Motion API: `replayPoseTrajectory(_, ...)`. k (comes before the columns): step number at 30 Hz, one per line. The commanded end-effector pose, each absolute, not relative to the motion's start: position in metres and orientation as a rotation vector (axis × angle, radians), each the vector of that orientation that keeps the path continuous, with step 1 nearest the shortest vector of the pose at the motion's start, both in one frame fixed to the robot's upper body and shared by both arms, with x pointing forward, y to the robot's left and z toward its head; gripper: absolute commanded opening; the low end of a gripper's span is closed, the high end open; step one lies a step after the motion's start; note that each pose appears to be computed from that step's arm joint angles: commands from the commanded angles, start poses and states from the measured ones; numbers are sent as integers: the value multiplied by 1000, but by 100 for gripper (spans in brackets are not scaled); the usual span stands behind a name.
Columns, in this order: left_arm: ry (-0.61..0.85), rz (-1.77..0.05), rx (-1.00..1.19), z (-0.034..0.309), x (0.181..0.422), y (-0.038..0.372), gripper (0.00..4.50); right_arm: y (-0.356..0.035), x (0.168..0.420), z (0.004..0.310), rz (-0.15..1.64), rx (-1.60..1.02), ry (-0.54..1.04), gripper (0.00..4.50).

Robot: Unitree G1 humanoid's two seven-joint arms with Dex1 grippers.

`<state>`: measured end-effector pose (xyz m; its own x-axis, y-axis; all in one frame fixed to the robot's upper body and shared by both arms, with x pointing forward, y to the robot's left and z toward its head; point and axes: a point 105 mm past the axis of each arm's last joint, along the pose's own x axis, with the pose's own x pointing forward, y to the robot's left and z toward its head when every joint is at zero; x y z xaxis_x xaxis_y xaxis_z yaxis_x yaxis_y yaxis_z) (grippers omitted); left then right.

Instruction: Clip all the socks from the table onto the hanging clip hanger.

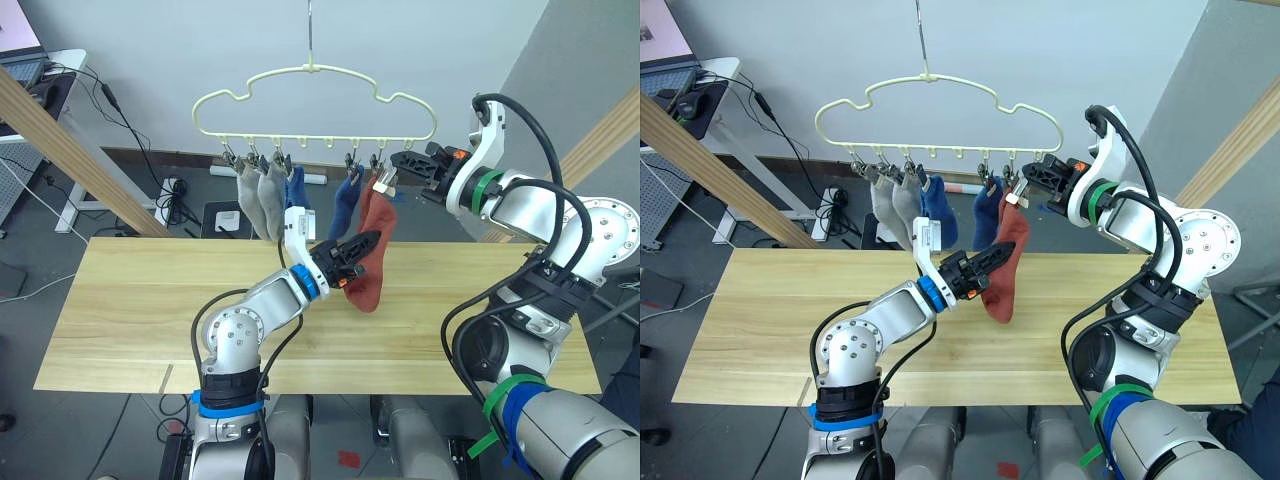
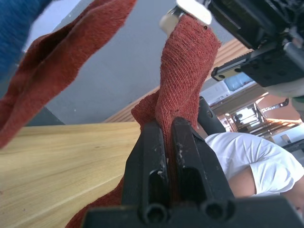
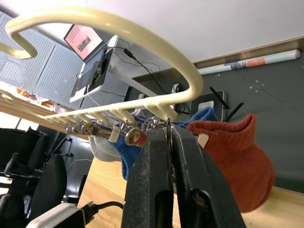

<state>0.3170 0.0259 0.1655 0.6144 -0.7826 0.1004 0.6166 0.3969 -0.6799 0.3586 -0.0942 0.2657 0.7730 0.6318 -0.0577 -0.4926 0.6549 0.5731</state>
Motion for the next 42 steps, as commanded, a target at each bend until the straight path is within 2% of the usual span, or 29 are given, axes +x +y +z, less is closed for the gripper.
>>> replayPoseTrajectory(1,219,-938,-740,177,316,24,5,-92,352,275,676,554,224,0)
replayPoseTrajectory(16,152,-967,-726,202,322,18,5,-86,342,265,702,440,239,0)
replayPoseTrajectory(17,154,-970,-727,202,321,17,0,-86,341,265,702,437,238,40)
replayPoseTrajectory(19,161,-972,-725,199,318,17,0,-86,341,265,707,440,234,80)
replayPoseTrajectory(29,178,-978,-670,190,311,13,0,-102,342,271,679,485,195,441)
replayPoseTrajectory(32,156,-984,-589,187,311,10,0,-116,341,271,633,499,168,446)
replayPoseTrajectory(36,160,-986,-583,181,311,12,110,-129,329,266,615,499,122,450)
replayPoseTrajectory(42,246,-938,-459,143,309,27,292,-141,307,232,547,372,147,450)
